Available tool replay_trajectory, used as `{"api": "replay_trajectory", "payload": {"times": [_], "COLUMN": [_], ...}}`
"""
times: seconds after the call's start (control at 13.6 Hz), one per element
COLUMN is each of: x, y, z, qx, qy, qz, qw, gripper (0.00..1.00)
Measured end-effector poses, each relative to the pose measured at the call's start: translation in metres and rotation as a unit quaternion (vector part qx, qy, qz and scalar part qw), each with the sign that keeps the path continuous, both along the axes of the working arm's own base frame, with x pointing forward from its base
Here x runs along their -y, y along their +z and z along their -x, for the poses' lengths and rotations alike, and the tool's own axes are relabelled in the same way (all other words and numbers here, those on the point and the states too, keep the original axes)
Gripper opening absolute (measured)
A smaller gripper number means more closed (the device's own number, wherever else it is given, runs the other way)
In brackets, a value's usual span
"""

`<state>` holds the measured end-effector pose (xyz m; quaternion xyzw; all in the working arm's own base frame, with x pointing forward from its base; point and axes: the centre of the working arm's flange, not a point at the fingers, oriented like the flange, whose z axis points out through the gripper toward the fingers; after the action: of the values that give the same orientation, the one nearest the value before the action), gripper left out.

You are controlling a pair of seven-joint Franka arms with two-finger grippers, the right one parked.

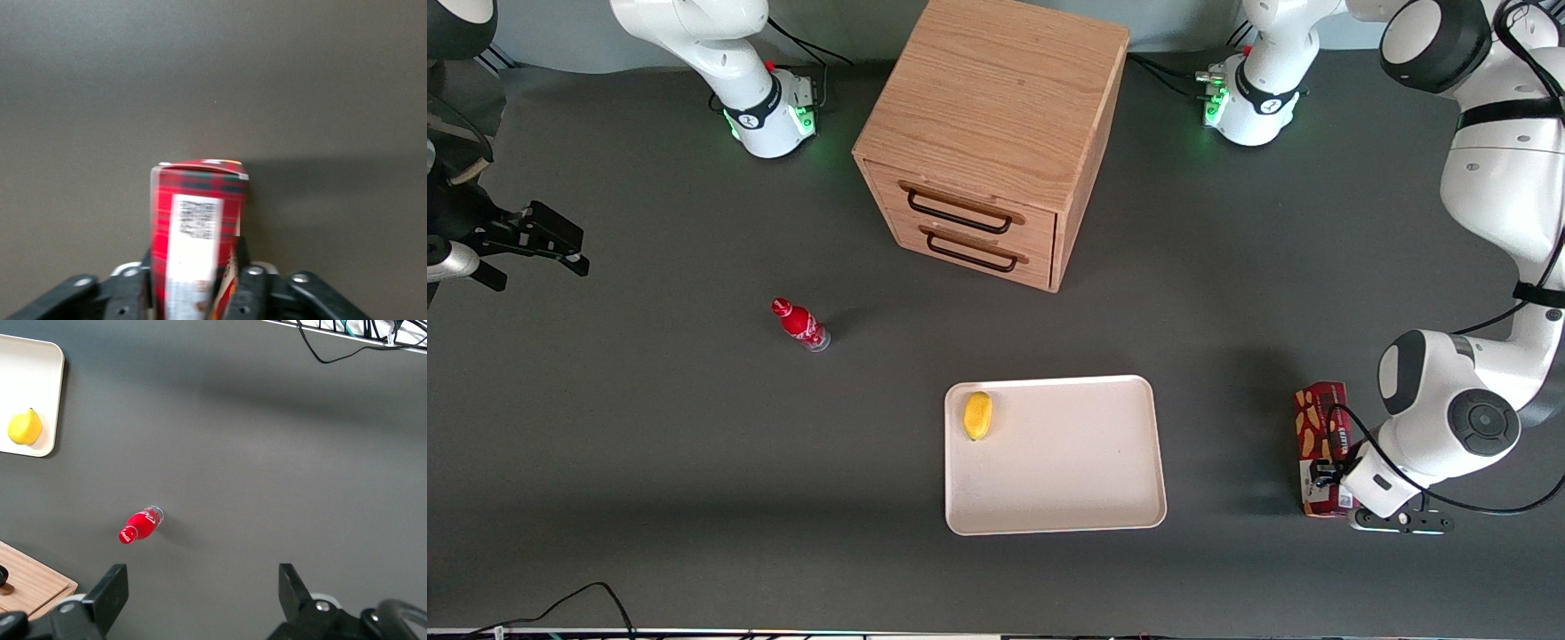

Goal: Place red cookie box on tray
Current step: 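Close the left gripper on the cookie box and lift it, then carry the box with the left gripper over the white tray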

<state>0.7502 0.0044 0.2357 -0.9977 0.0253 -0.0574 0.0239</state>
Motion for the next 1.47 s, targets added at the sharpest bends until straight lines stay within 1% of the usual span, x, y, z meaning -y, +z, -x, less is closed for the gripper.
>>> {"api": "replay_trajectory", "payload": {"times": [0.07,0.15,0.29,0.44,0.52,0.66,0.81,0.88,1.03,1.25,1.33,1.4,1.47], "x": [0.002,0.004,0.005,0.014,0.025,0.057,0.097,0.120,0.176,0.258,0.276,0.289,0.295], "y": [0.000,0.002,0.012,0.041,0.063,0.117,0.170,0.193,0.221,0.229,0.224,0.212,0.195], "z": [0.000,-0.001,-0.003,-0.004,-0.004,0.002,0.016,0.025,0.044,0.064,0.065,0.061,0.055], "qx": [0.001,0.002,0.004,-0.008,-0.017,-0.032,-0.038,-0.037,-0.028,-0.010,0.001,0.013,0.021], "qy": [-0.002,-0.003,-0.003,-0.003,-0.003,0.004,0.011,0.016,0.032,0.054,0.054,0.054,0.054], "qz": [-0.003,-0.005,-0.008,-0.017,-0.019,-0.019,-0.012,-0.008,-0.002,0.011,0.019,0.028,0.035], "qw": [1.0000,1.0000,1.0000,0.9998,0.9997,0.9993,0.9992,0.9992,0.9991,0.9985,0.9983,0.9980,0.9977], "gripper": [0.30,0.25,0.25,0.24,0.22,0.22,0.22,0.22,0.22,0.22,0.22,0.22,0.22]}}
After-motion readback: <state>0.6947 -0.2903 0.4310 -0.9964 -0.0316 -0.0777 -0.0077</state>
